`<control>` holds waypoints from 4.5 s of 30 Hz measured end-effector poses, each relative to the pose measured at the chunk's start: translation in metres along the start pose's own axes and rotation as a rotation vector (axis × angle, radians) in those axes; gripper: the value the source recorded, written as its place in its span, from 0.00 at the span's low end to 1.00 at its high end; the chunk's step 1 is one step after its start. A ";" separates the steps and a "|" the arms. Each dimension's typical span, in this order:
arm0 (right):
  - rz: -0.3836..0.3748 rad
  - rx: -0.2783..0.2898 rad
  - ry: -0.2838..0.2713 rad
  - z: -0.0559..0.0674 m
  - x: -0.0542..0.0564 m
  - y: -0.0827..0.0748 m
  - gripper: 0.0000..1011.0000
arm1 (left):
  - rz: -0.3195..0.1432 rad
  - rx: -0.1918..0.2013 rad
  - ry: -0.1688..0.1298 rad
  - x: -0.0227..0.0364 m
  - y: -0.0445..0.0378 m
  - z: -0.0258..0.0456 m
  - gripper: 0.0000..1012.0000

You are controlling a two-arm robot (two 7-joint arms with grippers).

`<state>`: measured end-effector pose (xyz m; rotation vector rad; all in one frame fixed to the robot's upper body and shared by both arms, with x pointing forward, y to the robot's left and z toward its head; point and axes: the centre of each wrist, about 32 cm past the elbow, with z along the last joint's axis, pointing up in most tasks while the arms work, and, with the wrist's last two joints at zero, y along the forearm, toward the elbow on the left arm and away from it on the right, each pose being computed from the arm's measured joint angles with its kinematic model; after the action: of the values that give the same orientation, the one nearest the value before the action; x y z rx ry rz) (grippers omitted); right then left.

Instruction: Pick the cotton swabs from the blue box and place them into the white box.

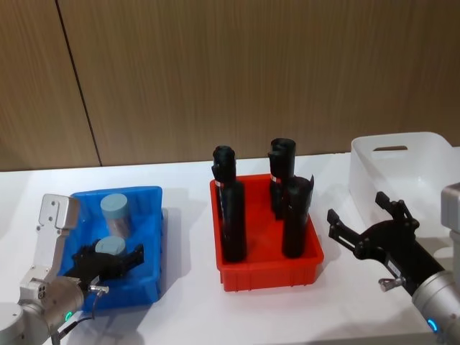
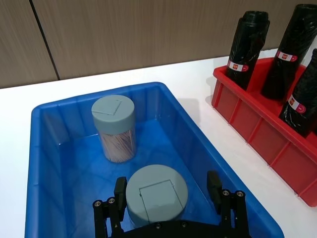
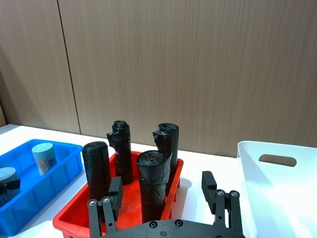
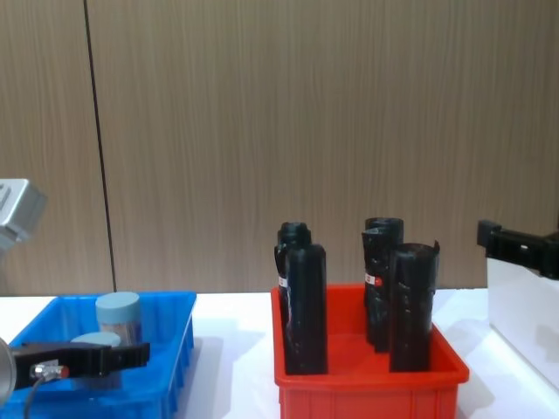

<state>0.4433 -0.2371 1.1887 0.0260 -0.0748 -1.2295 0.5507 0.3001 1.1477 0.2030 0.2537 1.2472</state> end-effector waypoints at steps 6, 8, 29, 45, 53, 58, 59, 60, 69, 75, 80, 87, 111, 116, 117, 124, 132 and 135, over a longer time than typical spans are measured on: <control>0.000 0.000 0.000 0.000 0.000 0.000 0.99 | 0.014 0.015 -0.012 -0.0012 0.0007 0.0007 0.94; 0.000 0.000 0.000 0.000 0.000 0.000 0.99 | 0.019 0.017 -0.018 -0.0016 0.0012 0.0010 0.91; 0.000 0.000 0.000 0.000 0.000 0.000 0.99 | 0.080 -0.025 -0.127 -0.0086 0.0126 0.0158 0.66; 0.000 0.000 0.000 0.000 0.000 0.000 0.99 | 0.012 -0.139 -0.189 -0.0226 0.0146 0.0435 0.66; 0.000 0.000 0.000 0.000 0.000 0.000 0.99 | -0.089 -0.198 -0.195 -0.0344 0.0121 0.0633 0.66; 0.000 0.000 0.000 0.000 0.000 0.000 0.99 | -0.165 -0.226 -0.194 -0.0414 0.0103 0.0761 0.66; 0.000 0.000 0.000 0.000 0.000 0.000 0.99 | -0.180 -0.229 -0.194 -0.0425 0.0101 0.0782 0.66; 0.000 0.000 0.000 0.000 0.000 0.000 0.99 | -0.191 -0.231 -0.194 -0.0432 0.0098 0.0797 0.66; 0.000 0.000 0.000 0.000 0.000 0.000 0.99 | -0.332 -0.248 -0.196 -0.0519 0.0064 0.1006 0.66; 0.000 0.000 0.000 0.000 0.000 0.000 0.99 | -0.421 -0.248 -0.192 -0.0568 0.0034 0.1138 0.66; 0.000 0.000 0.000 0.000 0.000 0.000 0.99 | -0.520 -0.241 -0.186 -0.0634 -0.0016 0.1302 0.66; 0.000 0.000 0.000 0.000 0.000 0.000 0.99 | -0.635 -0.212 -0.177 -0.0728 -0.0106 0.1493 0.66; 0.000 0.000 0.000 0.000 0.000 0.000 0.99 | -0.864 -0.091 -0.180 -0.1029 -0.0428 0.2003 0.66; 0.000 0.000 0.000 0.000 0.000 0.000 0.99 | -0.879 -0.081 -0.180 -0.1053 -0.0448 0.2043 0.66; 0.000 0.000 0.000 0.000 0.000 0.000 0.99 | -0.880 -0.080 -0.180 -0.1056 -0.0450 0.2047 0.66; 0.000 0.000 0.000 0.000 0.000 0.000 0.99 | -0.891 -0.073 -0.181 -0.1074 -0.0465 0.2075 0.66; 0.000 0.000 0.000 0.000 0.000 0.000 0.99 | -0.899 -0.069 -0.181 -0.1084 -0.0475 0.2095 0.66; 0.000 0.000 0.000 0.000 0.000 0.000 0.99 | -0.900 -0.068 -0.181 -0.1087 -0.0476 0.2098 0.66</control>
<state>0.4433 -0.2371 1.1887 0.0260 -0.0749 -1.2294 0.6244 0.1792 1.3427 0.1162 0.1168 0.3406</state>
